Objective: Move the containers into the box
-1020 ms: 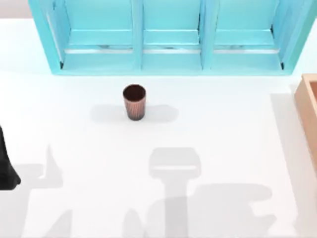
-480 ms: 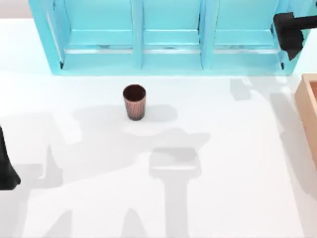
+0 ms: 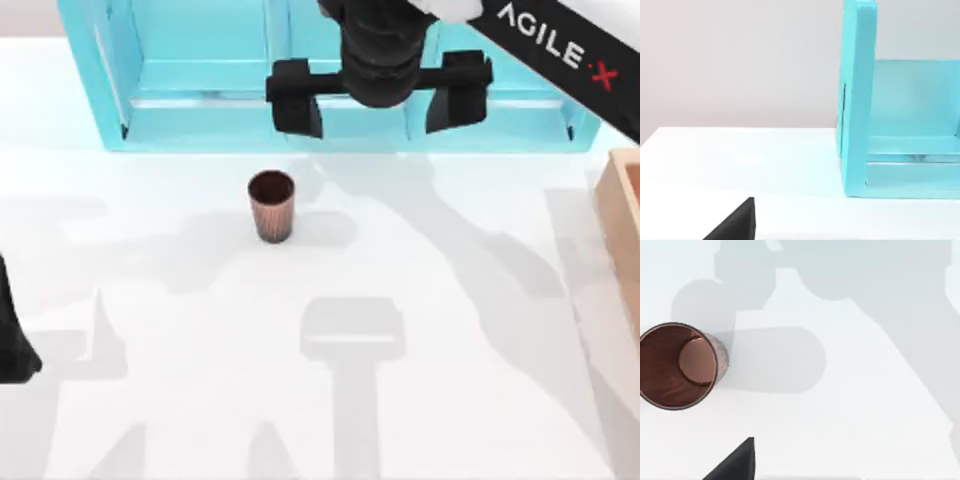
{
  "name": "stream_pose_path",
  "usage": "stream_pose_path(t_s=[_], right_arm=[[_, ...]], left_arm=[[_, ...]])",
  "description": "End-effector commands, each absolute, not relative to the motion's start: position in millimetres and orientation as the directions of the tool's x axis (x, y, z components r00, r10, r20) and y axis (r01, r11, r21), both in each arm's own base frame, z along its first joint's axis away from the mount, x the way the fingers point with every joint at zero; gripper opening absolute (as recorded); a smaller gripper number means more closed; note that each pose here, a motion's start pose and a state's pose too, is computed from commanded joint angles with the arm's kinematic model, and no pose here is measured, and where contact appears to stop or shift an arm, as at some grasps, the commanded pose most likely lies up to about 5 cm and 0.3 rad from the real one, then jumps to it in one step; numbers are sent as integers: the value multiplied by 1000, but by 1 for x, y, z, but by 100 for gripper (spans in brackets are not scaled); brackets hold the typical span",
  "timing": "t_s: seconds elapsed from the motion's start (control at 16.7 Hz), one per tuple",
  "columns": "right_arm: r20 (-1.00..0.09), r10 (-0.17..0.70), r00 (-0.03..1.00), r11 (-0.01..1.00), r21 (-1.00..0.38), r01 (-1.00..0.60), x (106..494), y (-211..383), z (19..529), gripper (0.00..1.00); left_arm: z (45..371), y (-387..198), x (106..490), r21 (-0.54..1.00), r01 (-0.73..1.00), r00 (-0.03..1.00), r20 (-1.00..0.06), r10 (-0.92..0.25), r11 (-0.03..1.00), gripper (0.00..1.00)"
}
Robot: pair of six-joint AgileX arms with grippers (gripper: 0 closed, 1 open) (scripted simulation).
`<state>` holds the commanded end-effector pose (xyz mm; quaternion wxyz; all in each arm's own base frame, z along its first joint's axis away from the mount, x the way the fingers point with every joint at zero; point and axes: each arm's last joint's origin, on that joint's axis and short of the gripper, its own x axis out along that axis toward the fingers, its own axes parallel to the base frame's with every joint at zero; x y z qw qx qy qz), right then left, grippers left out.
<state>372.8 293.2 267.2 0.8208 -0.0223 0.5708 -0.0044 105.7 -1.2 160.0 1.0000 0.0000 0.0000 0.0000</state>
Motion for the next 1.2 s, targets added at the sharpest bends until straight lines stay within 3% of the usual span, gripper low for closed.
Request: stream_pose_path(t_s=[0.36,0.78,1.2], right_arm=[[-922,-2,387,1000,-1,3,359,357,233,100],[-923,-2,386,1000,-1,4,362,358,227,100],[-921,0,389,1000,1,2,392,360,154,100]], left_arm=[[160,-1,106,0,0,1000,0,0,1000,100],[160,-1,106,0,0,1000,0,0,1000,100],[160,-1,106,0,0,1000,0,0,1000,100]])
